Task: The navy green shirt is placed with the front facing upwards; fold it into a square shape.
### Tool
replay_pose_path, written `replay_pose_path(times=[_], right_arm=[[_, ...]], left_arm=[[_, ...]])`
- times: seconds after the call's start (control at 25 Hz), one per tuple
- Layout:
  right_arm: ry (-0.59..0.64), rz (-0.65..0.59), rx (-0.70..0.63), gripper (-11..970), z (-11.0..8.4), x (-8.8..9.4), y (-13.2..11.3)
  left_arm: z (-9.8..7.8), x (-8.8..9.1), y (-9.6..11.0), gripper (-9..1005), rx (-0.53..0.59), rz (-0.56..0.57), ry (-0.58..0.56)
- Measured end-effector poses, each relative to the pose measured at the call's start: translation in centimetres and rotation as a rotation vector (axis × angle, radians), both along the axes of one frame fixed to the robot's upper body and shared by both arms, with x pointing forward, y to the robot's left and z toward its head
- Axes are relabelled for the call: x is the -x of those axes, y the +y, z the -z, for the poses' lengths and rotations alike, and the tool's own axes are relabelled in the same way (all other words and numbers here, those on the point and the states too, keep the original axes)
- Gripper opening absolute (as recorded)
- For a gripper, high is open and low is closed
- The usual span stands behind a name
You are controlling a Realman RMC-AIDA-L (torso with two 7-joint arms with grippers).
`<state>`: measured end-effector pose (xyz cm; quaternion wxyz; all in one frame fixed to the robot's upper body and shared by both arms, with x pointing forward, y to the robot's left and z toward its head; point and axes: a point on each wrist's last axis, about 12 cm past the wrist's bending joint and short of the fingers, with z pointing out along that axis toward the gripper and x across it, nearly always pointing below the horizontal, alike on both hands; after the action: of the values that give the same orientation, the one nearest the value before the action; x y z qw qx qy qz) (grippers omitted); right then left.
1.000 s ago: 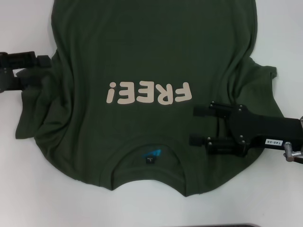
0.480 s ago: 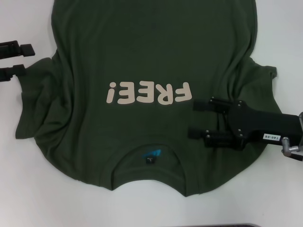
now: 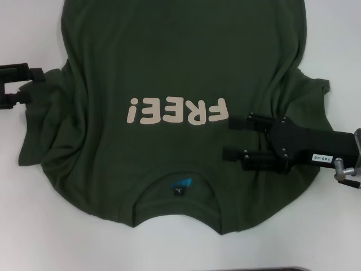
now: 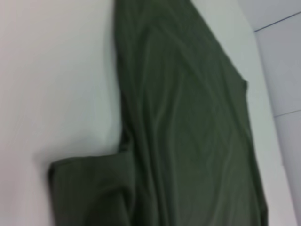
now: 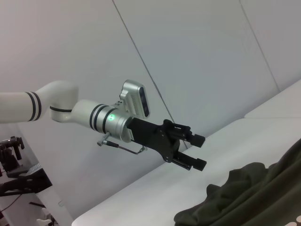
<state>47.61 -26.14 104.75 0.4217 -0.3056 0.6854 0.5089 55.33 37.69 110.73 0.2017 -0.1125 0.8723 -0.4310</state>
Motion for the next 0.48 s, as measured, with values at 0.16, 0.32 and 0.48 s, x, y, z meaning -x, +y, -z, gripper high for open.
replay_pose_path(times=[0.16, 0.32, 0.48], right_arm=[[0.001, -0.003, 0.001, 895, 0.01, 0.01, 0.03], [0.003, -0.003, 0.000, 895, 0.02, 0.03, 0.03], [0.006, -0.006, 0.000, 895, 0.07, 0.08, 0.11]], left_arm=[[0.29, -0.15, 0.14, 777, -0.025, -0.022, 0.036], [0.32, -0.37, 0.28, 777, -0.042, -0.037, 0.056], [0.31, -0.57, 0.45, 776, -0.067, -0.043, 0.075]])
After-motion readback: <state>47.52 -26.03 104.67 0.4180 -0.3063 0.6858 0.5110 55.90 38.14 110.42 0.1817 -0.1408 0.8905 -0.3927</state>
